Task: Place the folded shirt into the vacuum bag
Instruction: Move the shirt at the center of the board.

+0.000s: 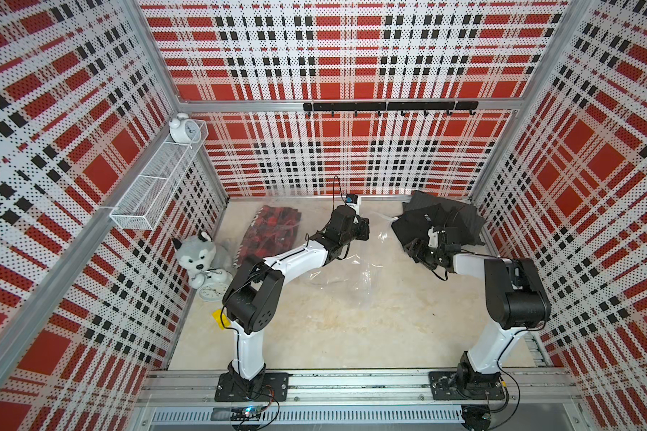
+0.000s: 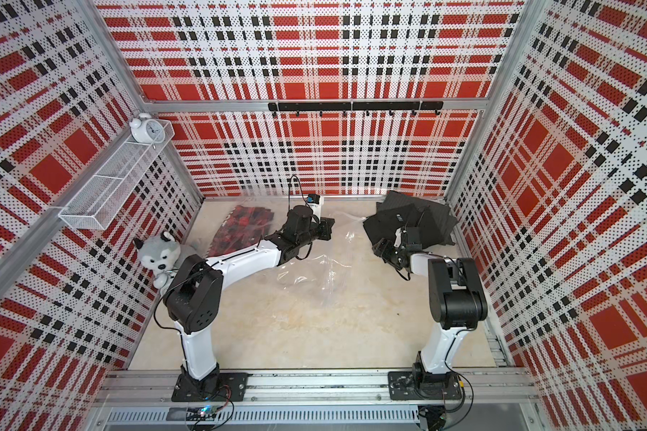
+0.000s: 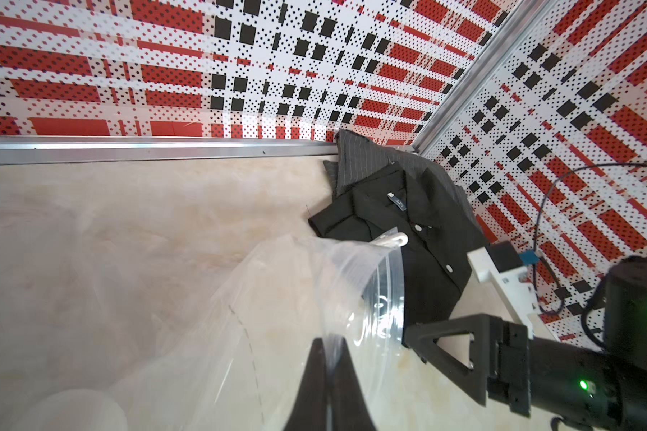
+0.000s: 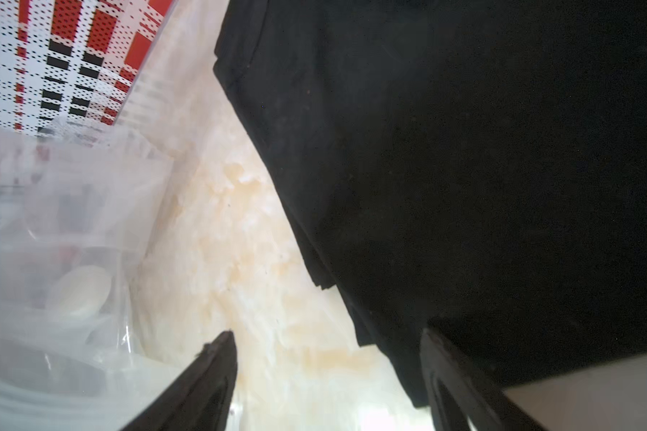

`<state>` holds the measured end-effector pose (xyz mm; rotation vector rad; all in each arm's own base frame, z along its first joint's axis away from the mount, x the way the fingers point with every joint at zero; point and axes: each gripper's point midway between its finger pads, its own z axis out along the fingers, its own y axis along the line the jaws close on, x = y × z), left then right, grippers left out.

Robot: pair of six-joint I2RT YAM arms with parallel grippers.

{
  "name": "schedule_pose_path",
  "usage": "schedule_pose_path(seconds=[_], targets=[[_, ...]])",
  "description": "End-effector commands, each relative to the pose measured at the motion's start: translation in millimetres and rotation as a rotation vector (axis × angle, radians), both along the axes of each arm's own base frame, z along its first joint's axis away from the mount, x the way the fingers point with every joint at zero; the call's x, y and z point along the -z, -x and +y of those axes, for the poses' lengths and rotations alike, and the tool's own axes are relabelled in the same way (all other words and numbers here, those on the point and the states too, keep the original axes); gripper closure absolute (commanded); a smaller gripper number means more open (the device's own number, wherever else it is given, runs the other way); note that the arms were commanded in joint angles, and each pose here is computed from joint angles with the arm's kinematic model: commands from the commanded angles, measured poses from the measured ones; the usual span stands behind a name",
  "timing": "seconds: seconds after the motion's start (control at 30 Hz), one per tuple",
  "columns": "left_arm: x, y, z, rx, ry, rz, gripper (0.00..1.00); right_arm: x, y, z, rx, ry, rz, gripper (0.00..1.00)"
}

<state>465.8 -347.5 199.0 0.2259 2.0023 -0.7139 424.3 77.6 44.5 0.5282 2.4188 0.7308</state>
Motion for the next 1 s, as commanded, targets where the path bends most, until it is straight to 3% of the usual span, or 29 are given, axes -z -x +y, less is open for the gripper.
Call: schedule_pose_path(seconds=[0.0,0.23,0.37,0.43,0.57,0.77,0.97], targets=[[-20.6,5.3,-0.5,0.012,0.035,-0.03,1.0,30.2,55.2,-11.4,0.036,0.068,0.172,0.19],[-23.9,11.1,-0.5,0.016,0.039,-0.034,1.0,11.1,129.2,-10.6,0.054,0.021,0.152,0.14],[-26.8,12.8,-3.1,0.023,0.042,-0.037,1.0,-31.9,133.7,-10.2,0.073,-0.011,0.022,0.12],[-27.3,12.7,-4.0,0.024,0.04,-0.039,1.0,-53.9,122.9,-8.1,0.064,-0.02,-0.037,0.11],[-31.5,11.9,-0.4,0.014,0.041,-0.044,1.0,-66.9,91.7,-14.9,0.044,0.076,-0.021,0.14],[-35.8,6.8,23.4,-0.046,0.038,-0.044,1.0,-66.8,31.0,-5.6,-0.085,0.366,0.004,0.22],[-36.7,-4.3,63.0,-0.123,0.087,-0.013,1.0,-59.0,-29.4,20.8,-0.199,0.507,-0.01,0.32]])
